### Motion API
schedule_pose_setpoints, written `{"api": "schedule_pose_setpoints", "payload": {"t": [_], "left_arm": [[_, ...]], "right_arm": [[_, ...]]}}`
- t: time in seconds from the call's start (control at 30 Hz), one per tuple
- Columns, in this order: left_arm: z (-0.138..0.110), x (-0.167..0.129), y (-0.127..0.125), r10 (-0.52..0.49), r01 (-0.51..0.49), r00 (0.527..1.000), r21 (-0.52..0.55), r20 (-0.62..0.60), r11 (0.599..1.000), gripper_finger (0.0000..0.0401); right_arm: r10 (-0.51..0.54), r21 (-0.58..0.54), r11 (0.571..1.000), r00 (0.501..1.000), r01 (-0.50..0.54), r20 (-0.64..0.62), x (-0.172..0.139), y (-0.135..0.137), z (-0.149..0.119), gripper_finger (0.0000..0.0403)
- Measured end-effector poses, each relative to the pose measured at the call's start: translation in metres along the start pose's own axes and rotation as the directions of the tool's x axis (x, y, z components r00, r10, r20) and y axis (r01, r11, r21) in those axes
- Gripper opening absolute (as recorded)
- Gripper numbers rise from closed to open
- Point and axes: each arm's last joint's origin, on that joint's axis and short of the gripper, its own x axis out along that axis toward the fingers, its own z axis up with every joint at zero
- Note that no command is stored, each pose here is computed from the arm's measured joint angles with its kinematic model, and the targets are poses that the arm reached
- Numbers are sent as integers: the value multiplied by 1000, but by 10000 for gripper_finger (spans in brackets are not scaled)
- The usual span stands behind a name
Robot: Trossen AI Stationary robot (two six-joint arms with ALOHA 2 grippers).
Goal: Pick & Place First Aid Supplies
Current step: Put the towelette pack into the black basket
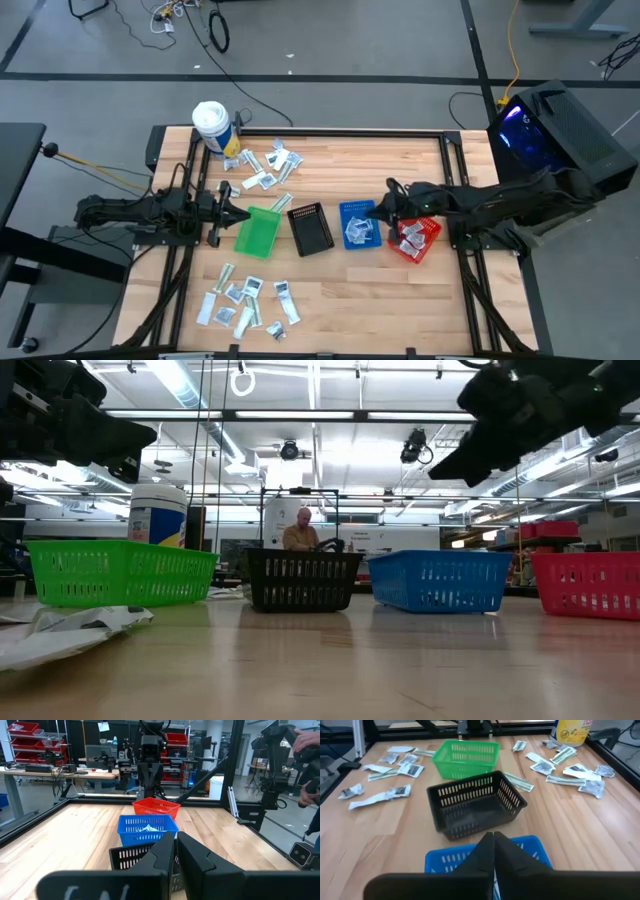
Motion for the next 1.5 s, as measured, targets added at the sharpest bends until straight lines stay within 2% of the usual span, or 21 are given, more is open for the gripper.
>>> {"api": "schedule_pose_setpoints", "payload": {"t": [0.27,0.73,1.17,1.5], "left_arm": [[0,0,0,0,0,1000,0,0,1000,32],[0,0,0,0,0,1000,0,0,1000,32],[0,0,0,0,0,1000,0,0,1000,32],[0,0,0,0,0,1000,0,0,1000,32]], "right_arm": [[27,-56,998,998,-24,53,-23,4,-19,3],[72,-76,995,990,-63,123,-47,9,-44,1],[75,-53,996,989,-69,128,-58,7,-62,0],[76,-79,995,985,-64,155,-64,6,-71,0]]}}
